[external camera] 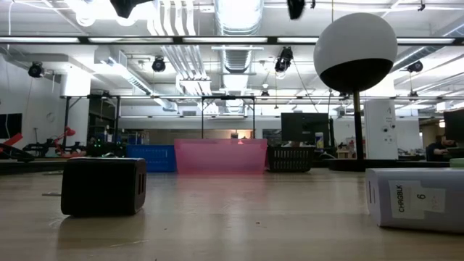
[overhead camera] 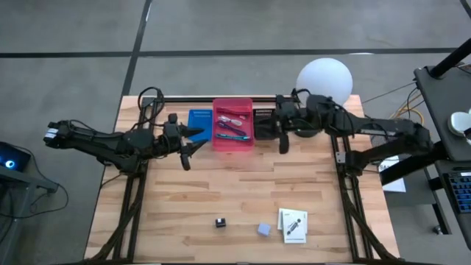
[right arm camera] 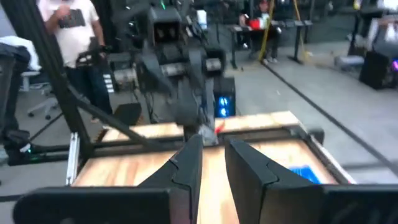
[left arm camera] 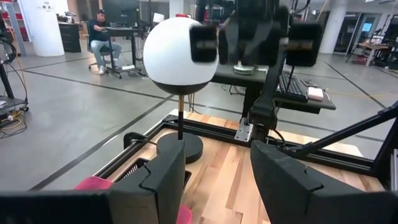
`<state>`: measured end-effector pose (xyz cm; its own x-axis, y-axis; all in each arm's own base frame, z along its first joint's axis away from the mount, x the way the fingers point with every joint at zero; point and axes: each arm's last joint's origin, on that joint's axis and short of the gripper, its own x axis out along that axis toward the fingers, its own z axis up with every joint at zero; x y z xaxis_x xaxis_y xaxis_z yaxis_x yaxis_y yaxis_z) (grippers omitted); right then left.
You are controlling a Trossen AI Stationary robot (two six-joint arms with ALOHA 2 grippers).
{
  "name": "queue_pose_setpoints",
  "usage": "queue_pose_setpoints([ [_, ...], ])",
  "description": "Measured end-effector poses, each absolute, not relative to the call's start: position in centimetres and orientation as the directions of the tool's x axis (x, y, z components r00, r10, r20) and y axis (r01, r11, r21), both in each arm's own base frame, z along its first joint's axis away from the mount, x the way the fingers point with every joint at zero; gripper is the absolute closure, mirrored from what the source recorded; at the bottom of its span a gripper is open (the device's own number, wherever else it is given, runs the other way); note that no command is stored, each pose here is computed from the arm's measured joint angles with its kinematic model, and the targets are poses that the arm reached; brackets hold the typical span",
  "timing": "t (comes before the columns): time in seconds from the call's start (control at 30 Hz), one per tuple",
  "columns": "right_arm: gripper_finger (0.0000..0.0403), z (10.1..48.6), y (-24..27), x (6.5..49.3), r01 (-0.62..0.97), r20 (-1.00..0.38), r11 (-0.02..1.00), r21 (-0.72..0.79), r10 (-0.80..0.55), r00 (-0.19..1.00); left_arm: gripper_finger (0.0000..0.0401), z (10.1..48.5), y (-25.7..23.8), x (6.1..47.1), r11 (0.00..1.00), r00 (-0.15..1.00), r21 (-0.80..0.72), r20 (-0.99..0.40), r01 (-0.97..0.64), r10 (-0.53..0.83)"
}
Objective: Pick and place items into bin
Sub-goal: Put the black charger adapter into the blue bin
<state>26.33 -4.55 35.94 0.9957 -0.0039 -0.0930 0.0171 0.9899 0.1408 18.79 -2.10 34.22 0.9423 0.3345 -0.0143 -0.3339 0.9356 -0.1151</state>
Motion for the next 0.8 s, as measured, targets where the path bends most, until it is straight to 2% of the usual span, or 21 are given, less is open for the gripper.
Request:
queue_pose_setpoints([
  [0.13,0.0344,33.7,-4.4,23.9,0.114,-0.124,0.975,0.189,-0.092,0.988,0.0234,34.1,-2.2,19.0,0.936,0.942,-0.111,-0.022,-0.334,0.334],
  [0.37,0.034,31.4,-4.0,21.7,0.131,-0.153,0.961,0.243,-0.096,0.984,0.0234,33.3,-2.4,20.3,0.936,0.942,-0.1,-0.047,-0.337,0.334],
  [0.57,0.0326,32.2,-3.8,20.6,0.116,-0.109,0.976,0.187,-0.097,0.989,0.0234,33.4,-2.7,21.7,0.913,0.947,-0.261,-0.026,-0.315,0.319],
  [0.8,0.0316,32.7,-3.7,20.0,0.124,-0.084,0.987,0.104,-0.115,0.99,0.0234,33.7,-3.5,23.2,0.877,0.983,-0.445,-0.044,-0.18,0.179],
])
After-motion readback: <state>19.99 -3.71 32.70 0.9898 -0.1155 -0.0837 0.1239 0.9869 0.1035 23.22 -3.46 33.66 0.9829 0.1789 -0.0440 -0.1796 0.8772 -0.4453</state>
